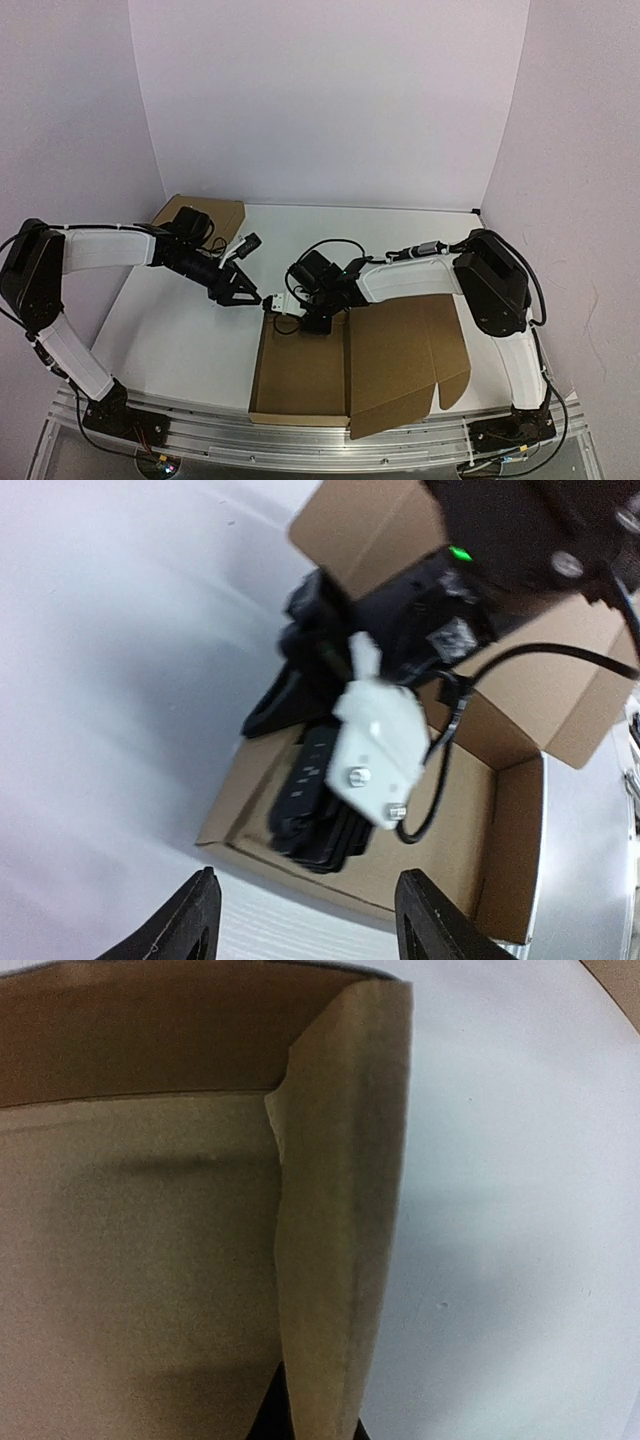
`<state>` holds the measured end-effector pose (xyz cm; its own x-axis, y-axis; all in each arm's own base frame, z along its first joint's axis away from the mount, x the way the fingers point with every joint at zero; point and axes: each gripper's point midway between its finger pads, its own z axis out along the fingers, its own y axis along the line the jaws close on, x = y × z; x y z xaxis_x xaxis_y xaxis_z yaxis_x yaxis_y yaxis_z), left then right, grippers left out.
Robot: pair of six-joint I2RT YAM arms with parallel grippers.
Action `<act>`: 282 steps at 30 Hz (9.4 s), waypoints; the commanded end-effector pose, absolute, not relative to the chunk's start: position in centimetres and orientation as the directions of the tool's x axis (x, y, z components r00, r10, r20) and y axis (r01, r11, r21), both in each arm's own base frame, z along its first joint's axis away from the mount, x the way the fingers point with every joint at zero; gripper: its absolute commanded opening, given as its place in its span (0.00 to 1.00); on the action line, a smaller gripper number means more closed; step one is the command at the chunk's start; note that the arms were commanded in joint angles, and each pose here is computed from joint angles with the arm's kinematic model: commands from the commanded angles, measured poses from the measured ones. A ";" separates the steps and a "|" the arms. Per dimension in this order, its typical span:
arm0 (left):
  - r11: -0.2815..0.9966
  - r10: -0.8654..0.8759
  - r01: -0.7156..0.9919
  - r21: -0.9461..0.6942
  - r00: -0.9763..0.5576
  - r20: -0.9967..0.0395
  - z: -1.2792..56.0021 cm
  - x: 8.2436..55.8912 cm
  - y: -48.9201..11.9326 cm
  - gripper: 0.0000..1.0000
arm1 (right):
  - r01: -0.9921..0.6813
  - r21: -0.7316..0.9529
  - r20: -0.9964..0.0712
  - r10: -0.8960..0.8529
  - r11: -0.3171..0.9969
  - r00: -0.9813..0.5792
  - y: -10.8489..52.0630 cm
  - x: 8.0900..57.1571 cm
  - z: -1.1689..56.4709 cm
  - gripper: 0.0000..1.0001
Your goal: Fold the paper box
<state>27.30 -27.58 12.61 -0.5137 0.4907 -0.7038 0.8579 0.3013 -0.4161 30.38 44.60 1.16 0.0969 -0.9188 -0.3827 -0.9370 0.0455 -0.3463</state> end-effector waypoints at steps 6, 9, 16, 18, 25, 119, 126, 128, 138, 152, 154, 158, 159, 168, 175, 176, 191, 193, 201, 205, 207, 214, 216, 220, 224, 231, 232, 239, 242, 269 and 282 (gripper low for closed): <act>0.143 0.530 0.959 -0.246 -0.284 -0.799 10.3 26.0 -29.1 0.66 | -0.979 -0.200 -0.357 -0.928 -0.039 0.110 44.5 26.3 -2.2 0.00; 0.190 0.559 0.955 -0.227 -0.295 -0.775 8.7 27.1 -29.2 0.68 | -0.978 -0.206 -0.387 -0.916 -0.025 0.104 45.1 26.5 -1.6 0.00; 0.177 0.543 0.938 -0.298 -0.346 -0.765 8.7 26.6 -29.6 0.66 | -0.966 -0.242 -0.446 -0.895 0.091 0.027 45.8 28.1 -0.1 0.18; 0.192 0.546 0.932 -0.309 -0.363 -0.755 8.2 26.3 -29.4 0.61 | -0.960 -0.257 -0.446 -0.895 0.111 0.016 45.7 28.4 0.3 0.27; 0.265 0.534 0.906 -0.331 -0.424 -0.732 7.4 27.0 -29.3 0.52 | -0.948 -0.282 -0.477 -0.879 0.151 0.002 45.9 29.2 2.6 0.58; 0.306 0.487 0.876 -0.372 -0.480 -0.730 7.8 27.2 -33.4 0.30 | -0.882 0.084 -0.592 -0.689 0.464 -0.418 47.8 36.9 2.2 0.47; 0.312 0.488 0.874 -0.373 -0.484 -0.726 7.7 27.3 -33.3 0.30 | -0.930 0.116 -0.619 -0.707 0.348 -0.342 48.6 35.0 1.7 0.02; 0.294 0.484 0.877 -0.380 -0.479 -0.733 8.1 27.1 -33.5 0.30 | -0.932 0.110 -0.628 -0.703 0.344 -0.334 48.6 35.0 1.8 0.00; 0.265 0.491 0.884 -0.385 -0.467 -0.735 9.6 27.2 -33.5 0.42 | -0.892 -0.022 -0.612 -0.711 0.452 -0.345 45.9 36.6 2.8 0.00; -0.117 0.397 0.988 -0.097 -0.043 -0.917 22.4 25.1 -31.0 0.73 | -0.375 0.049 -0.541 -0.291 0.926 -0.789 34.9 37.8 3.4 0.00; -0.239 0.331 0.971 0.001 0.082 -0.940 24.3 22.6 -30.2 0.83 | -0.291 0.045 -0.518 -0.227 0.956 -0.825 33.2 37.2 3.1 0.00; -0.386 0.301 0.922 0.029 0.155 -0.941 25.1 18.0 -28.3 0.93 | -0.148 0.032 -0.461 -0.117 0.988 -0.880 30.5 35.6 2.1 0.00; -0.399 0.315 0.916 0.030 0.168 -0.934 24.9 17.6 -28.0 0.95 | -0.117 0.028 -0.449 -0.092 0.993 -0.889 29.9 35.3 2.0 0.00; -0.236 0.297 0.960 0.153 0.221 -0.929 32.9 21.8 -28.5 0.99 | 0.172 0.018 -0.414 0.164 0.985 -0.895 26.0 34.0 1.0 0.00; -0.262 0.324 0.939 0.223 0.303 -0.896 37.5 20.9 -28.7 1.00 | 0.354 0.029 -0.406 0.335 0.935 -0.850 24.6 33.3 0.6 0.00; -0.308 0.344 0.919 0.247 0.350 -0.872 37.1 19.6 -29.0 1.00 | 0.367 0.021 -0.412 0.342 0.930 -0.844 24.4 33.3 0.7 0.00; -0.571 0.491 0.804 0.166 0.497 -0.715 30.5 11.9 -30.3 1.00 | 0.554 0.017 -0.452 0.501 0.832 -0.738 23.0 32.2 1.9 0.00; -0.588 0.490 0.794 0.157 0.504 -0.712 30.4 11.0 -30.6 1.00 | 0.569 0.020 -0.441 0.518 0.822 -0.733 23.0 32.0 1.6 0.00; -0.618 0.482 0.766 0.177 0.546 -0.685 28.9 10.2 -30.2 1.00 | 0.588 0.035 -0.423 0.545 0.808 -0.724 23.9 32.3 1.0 0.00; -0.547 0.528 0.755 0.362 0.647 -0.551 25.3 13.7 -31.5 0.99 | 0.572 0.031 -0.416 0.531 0.820 -0.738 24.3 32.1 0.9 0.00; -0.503 0.525 0.732 0.460 0.681 -0.511 25.0 15.4 -32.2 0.92 | 0.564 0.026 -0.414 0.523 0.825 -0.746 24.3 31.9 0.9 0.00; -0.544 0.506 0.719 0.432 0.692 -0.515 24.5 14.9 -32.2 0.25 | 0.443 0.008 -0.398 0.409 0.896 -0.821 25.2 32.2 1.8 0.00; -0.559 0.505 0.713 0.423 0.697 -0.509 24.1 14.7 -32.0 0.10 | 0.397 0.005 -0.370 0.371 0.918 -0.852 25.7 31.9 1.7 0.11; -0.573 0.508 0.706 0.416 0.704 -0.495 23.9 14.8 -31.9 0.00 | 0.303 0.003 -0.312 0.288 0.953 -0.905 25.8 30.3 1.8 0.29; -0.595 0.510 0.703 0.388 0.704 -0.493 23.5 14.5 -31.6 0.00 | 0.170 -0.004 -0.280 0.163 0.985 -0.946 25.1 28.7 2.8 0.56; -0.631 0.506 0.699 0.337 0.700 -0.505 22.8 14.0 -31.2 0.00 | -0.004 0.026 -0.270 0.003 1.000 -0.963 24.7 27.1 5.5 0.98; -0.632 0.506 0.700 0.333 0.698 -0.507 22.8 14.1 -31.1 0.00 | -0.026 0.036 -0.275 -0.015 0.999 -0.961 24.8 27.1 6.0 0.98; -0.636 0.486 0.695 0.336 0.699 -0.525 23.1 14.4 -30.9 0.00 | -0.275 0.100 -0.356 -0.224 0.956 -0.907 26.9 29.1 11.4 0.98; -0.630 0.482 0.693 0.350 0.702 -0.524 23.4 14.6 -30.9 0.00 | -0.327 0.145 -0.367 -0.256 0.934 -0.894 26.5 31.3 12.6 0.98; -0.354 0.383 0.690 0.631 0.722 -0.576 25.8 19.5 -36.2 0.00 | -0.380 0.372 -0.220 -0.317 0.847 -0.923 35.8 28.0 4.3 0.63; -0.368 0.358 0.704 0.608 0.710 -0.606 22.6 18.9 -36.4 0.05 | -0.023 0.362 -0.136 0.028 0.932 -0.990 33.9 26.4 3.3 0.62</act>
